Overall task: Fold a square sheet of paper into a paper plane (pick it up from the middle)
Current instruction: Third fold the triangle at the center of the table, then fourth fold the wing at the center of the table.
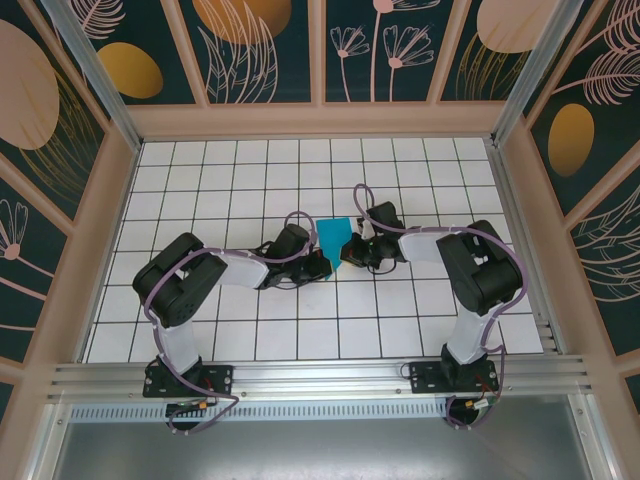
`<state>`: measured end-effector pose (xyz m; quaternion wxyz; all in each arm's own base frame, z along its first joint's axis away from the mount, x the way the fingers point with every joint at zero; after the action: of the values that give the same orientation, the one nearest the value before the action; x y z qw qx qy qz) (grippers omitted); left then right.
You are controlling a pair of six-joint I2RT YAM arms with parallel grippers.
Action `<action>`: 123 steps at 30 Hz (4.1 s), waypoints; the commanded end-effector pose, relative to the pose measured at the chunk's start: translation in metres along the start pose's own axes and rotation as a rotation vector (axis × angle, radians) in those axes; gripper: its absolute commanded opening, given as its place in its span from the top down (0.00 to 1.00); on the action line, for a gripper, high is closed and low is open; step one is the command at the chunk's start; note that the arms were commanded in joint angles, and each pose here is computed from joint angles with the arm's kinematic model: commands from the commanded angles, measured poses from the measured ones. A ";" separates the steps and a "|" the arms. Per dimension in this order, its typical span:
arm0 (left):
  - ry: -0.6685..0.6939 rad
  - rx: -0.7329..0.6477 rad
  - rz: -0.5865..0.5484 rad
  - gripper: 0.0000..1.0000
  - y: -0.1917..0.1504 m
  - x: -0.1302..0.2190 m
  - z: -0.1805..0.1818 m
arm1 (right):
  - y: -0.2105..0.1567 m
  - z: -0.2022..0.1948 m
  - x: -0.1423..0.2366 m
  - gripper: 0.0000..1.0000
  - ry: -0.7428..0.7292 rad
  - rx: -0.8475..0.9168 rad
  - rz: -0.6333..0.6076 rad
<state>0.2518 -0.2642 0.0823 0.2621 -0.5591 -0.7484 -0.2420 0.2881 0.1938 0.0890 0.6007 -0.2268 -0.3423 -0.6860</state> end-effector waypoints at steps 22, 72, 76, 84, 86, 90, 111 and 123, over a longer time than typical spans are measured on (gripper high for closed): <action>0.273 -0.073 0.136 0.94 -0.045 0.012 0.038 | -0.015 -0.023 -0.012 0.97 -0.186 -0.075 0.070; 0.270 -0.070 -0.034 1.00 -0.019 0.000 0.014 | -0.009 0.012 -0.010 0.98 0.017 0.100 0.062; 0.307 -0.053 -0.022 1.00 -0.022 0.001 0.021 | -0.002 0.005 -0.010 0.98 -0.020 0.083 0.052; 0.393 -0.052 0.018 1.00 -0.030 0.003 0.041 | 0.018 -0.023 -0.001 0.98 -0.081 0.046 0.021; 0.414 -0.058 0.026 1.00 -0.032 0.003 0.045 | 0.023 -0.030 0.002 0.98 -0.087 0.037 0.007; 0.422 -0.058 0.041 1.00 -0.034 0.004 0.049 | 0.036 -0.043 0.008 0.98 -0.097 0.016 -0.027; 0.165 -0.194 -0.162 0.93 0.002 0.024 -0.043 | 0.027 -0.006 0.035 0.90 0.015 0.069 -0.097; 0.271 -0.175 -0.275 0.95 0.021 0.008 -0.044 | 0.015 -0.005 0.033 0.73 0.003 -0.030 -0.124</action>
<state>0.2710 -0.2807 0.1272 0.2596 -0.4542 -0.7565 -0.3924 0.2964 0.1677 0.1048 0.5751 -0.2154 -0.3479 -0.7084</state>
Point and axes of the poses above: each hand's point on the last joint's axis, 136 mm out from that joint toward the fingers, its own x axis back along the fingers, its own z axis along the line the jaws close on, y = z × x, the point moved 10 cm from there along x, back along the fingers, and after that the axes turned 7 degrees about x, right-handed, at the moved point
